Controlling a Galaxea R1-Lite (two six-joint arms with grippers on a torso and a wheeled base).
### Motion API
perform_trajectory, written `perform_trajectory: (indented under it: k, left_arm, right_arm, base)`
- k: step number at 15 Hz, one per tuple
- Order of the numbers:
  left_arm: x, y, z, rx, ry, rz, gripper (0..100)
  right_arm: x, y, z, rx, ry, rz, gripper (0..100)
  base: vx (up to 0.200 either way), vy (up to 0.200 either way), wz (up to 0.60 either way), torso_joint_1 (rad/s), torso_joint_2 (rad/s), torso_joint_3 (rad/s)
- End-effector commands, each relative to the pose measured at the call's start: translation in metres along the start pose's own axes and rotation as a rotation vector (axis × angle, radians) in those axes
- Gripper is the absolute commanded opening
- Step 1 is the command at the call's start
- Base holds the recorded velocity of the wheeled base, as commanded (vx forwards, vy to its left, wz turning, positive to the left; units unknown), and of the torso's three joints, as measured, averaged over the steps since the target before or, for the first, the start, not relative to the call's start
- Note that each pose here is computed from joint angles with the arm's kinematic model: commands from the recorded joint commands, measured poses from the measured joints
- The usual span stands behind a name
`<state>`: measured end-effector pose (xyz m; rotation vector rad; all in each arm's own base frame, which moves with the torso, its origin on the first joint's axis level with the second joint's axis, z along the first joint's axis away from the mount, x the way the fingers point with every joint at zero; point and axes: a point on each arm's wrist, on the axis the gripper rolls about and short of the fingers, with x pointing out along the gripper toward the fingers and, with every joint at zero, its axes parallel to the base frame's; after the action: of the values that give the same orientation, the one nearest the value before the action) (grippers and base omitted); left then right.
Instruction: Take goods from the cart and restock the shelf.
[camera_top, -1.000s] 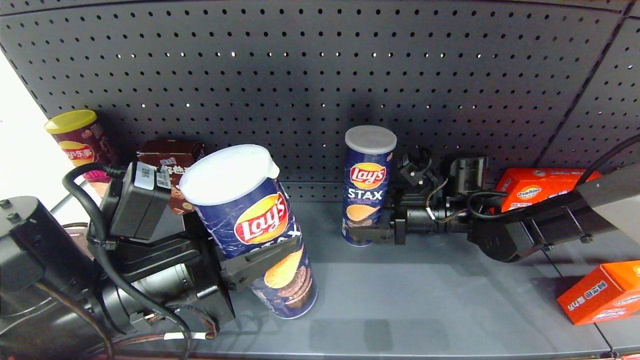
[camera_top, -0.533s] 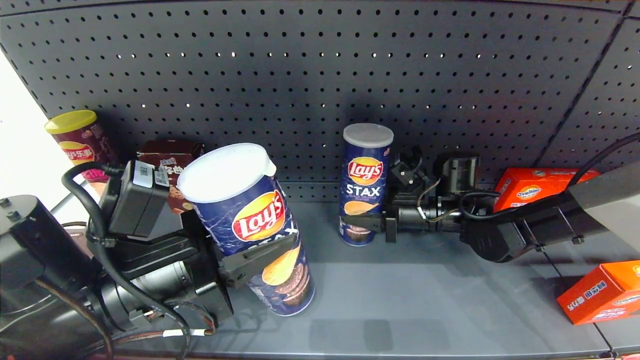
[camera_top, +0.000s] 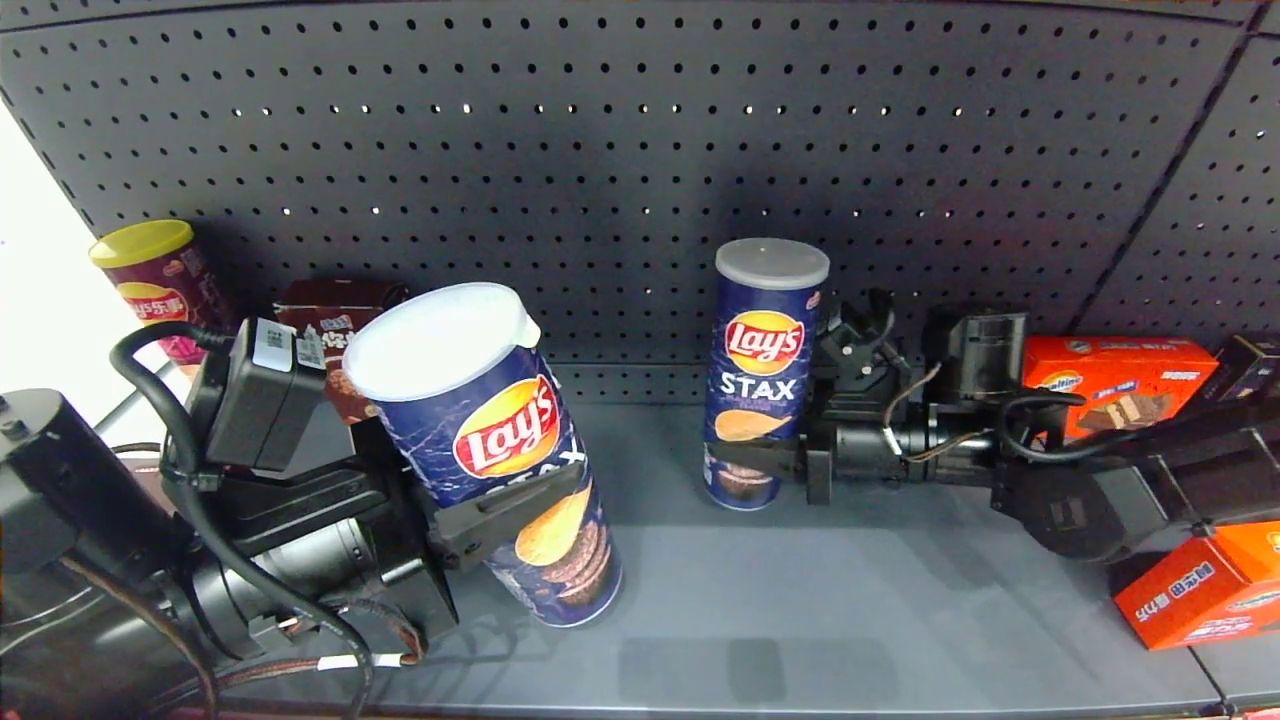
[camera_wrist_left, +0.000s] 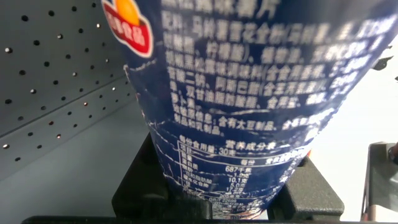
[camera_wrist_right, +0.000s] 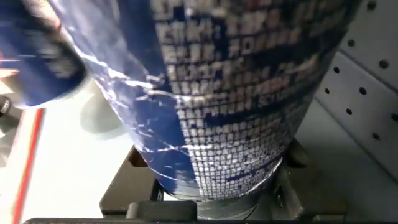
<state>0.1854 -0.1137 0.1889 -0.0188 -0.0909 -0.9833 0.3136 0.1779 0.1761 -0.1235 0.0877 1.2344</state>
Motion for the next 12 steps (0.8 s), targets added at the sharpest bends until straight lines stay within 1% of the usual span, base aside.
perform_trajectory:
  k: [1, 5, 7, 9, 12]
  left_arm:
    - [0.0, 0.0, 0.0, -0.001, 0.001, 0.001, 0]
    - [-0.001, -0.001, -0.003, -0.005, 0.011, 0.0, 0]
    - [-0.001, -0.001, -0.003, -0.006, 0.013, 0.0, 0]
    - [-0.001, 0.0, -0.005, -0.008, 0.017, 0.0, 0]
    - [-0.003, -0.001, -0.007, -0.013, 0.027, 0.003, 0]
  right_arm:
    - [-0.024, 0.026, 0.019, -0.049, -0.05, -0.005, 0]
    - [-0.044, 0.067, 0.01, -0.029, -0.02, 0.007, 0]
    - [-0.048, 0.079, 0.002, -0.028, -0.013, 0.014, 0]
    - [-0.047, 0.087, -0.006, -0.037, -0.023, -0.012, 0]
    - [-0.046, 0.099, -0.018, -0.027, -0.005, 0.016, 0]
  base:
    - [0.0, 0.0, 0.0, 0.0, 0.0, 0.0]
    - [0.0, 0.0, 0.0, 0.0, 0.0, 0.0]
    - [0.0, 0.0, 0.0, 0.0, 0.0, 0.0]
    - [0.0, 0.0, 0.0, 0.0, 0.0, 0.0]
    - [0.0, 0.0, 0.0, 0.0, 0.0, 0.0]
